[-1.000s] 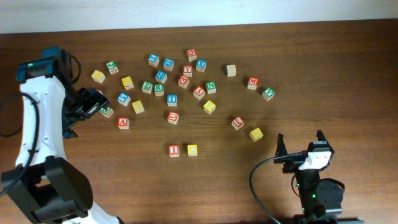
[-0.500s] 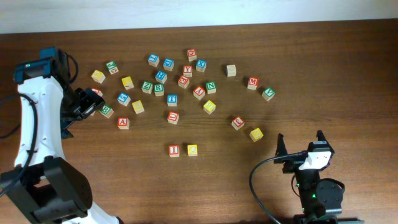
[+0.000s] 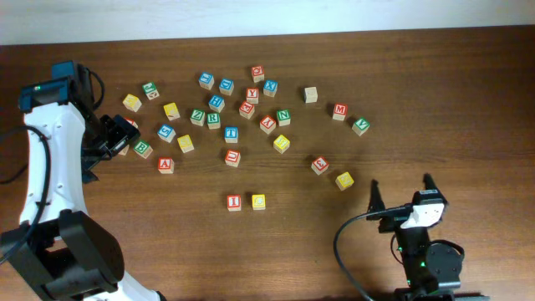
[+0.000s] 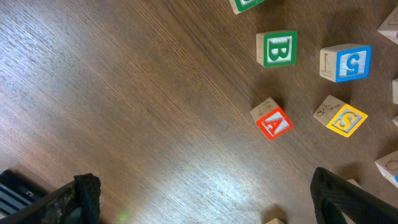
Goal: Spell out ICRA
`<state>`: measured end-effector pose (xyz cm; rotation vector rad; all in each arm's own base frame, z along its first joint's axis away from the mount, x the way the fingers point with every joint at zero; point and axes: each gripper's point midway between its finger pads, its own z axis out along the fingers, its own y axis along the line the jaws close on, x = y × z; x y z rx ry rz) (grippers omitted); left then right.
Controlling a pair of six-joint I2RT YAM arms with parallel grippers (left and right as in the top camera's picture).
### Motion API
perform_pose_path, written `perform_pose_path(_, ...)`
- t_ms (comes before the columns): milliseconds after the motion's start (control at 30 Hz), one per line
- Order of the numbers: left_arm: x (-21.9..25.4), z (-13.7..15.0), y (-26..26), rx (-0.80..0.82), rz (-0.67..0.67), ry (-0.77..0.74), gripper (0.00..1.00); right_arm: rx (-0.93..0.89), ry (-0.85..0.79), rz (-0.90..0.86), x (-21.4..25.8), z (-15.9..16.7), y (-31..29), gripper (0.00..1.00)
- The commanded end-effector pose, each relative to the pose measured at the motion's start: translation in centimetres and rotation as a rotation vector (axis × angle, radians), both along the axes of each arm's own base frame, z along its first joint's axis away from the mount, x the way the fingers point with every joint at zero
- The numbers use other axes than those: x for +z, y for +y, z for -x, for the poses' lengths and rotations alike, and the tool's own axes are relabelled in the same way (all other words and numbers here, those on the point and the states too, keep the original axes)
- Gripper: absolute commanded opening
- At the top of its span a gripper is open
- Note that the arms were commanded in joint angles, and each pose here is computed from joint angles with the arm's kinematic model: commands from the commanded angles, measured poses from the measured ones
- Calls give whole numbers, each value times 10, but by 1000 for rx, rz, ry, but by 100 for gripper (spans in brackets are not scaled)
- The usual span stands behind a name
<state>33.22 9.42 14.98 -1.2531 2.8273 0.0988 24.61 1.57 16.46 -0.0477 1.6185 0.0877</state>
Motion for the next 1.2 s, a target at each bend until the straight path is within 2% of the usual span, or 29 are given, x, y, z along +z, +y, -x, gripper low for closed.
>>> perform_pose_path(0,6,2,4,19,-20,-17,99,522,25,-198,9,31,84,98)
perform_pose_path(33,6,2,4,19,-20,-17,99,725,80,-261,9,54,111,98)
perform_pose_path(133,6,2,4,19,-20,-17,99,889,96,-330,21,76,128,98)
perform_pose_path(233,6,2,4,19,-20,-17,99,909,1,-342,47,80,128,98)
perform_pose_path(300,6,2,4,19,-20,-17,99,925,-184,-306,86,89,125,98)
perform_pose_path(400,6,2,4,19,-20,-17,99,858,-432,-294,134,100,111,98)
perform_pose_path(567,6,2,4,19,-20,-17,99,731,-587,-326,183,104,89,98)
perform_pose_path(667,6,2,4,19,-20,-17,99,707,-626,-261,210,106,89,98)
perform_pose_path(767,6,2,4,19,-20,-17,99,704,-565,-238,242,81,92,98)
perform_pose_path(867,6,2,4,19,-20,-17,99,820,-474,-181,277,47,110,98)
perform_pose_path(1000,6,2,4,19,-20,-17,100,1094,-274,-153,313,-18,151,98)
perform_pose_path(1067,6,2,4,19,-20,-17,99,1162,-215,-175,323,-47,177,98)
perform_pose_path(1100,6,2,4,19,-20,-17,99,1189,-198,-168,325,-65,199,98)
perform_pose_path(1167,6,2,4,19,-20,-17,99,1108,-125,-180,316,-108,230,98)
